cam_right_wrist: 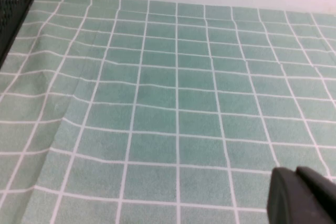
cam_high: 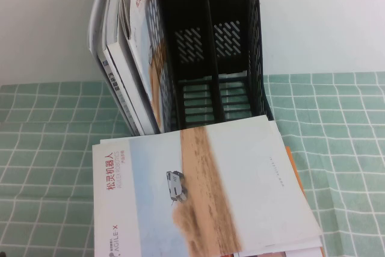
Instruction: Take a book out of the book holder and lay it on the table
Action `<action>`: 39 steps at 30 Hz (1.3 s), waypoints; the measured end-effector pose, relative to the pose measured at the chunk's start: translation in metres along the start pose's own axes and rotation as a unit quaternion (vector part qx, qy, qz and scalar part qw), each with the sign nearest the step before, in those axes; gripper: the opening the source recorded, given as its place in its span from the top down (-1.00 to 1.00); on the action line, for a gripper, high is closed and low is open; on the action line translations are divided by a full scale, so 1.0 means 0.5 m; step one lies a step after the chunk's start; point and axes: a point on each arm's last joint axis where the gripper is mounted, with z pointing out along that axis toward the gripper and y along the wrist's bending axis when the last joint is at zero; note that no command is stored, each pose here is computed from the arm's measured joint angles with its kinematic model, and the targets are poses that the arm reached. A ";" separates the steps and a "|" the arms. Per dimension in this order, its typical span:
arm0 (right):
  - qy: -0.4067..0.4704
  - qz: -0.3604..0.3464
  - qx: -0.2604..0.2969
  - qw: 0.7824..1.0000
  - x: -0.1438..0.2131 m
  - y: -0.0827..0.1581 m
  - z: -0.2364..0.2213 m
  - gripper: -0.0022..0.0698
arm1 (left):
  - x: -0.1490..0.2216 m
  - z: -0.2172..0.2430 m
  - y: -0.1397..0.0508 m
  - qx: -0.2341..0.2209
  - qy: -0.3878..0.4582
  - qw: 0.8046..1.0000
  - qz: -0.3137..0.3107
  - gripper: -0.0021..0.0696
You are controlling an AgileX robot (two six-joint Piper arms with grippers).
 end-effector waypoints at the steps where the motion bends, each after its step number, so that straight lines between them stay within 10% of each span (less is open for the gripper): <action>1: 0.000 0.000 0.000 1.000 0.000 0.000 0.000 0.94 | 0.000 0.000 0.000 0.000 0.000 1.000 0.000 0.95; 39: -0.005 -0.013 0.006 1.000 -0.001 -0.002 0.000 0.94 | -0.001 0.000 0.001 -0.002 -0.004 1.000 0.004 0.95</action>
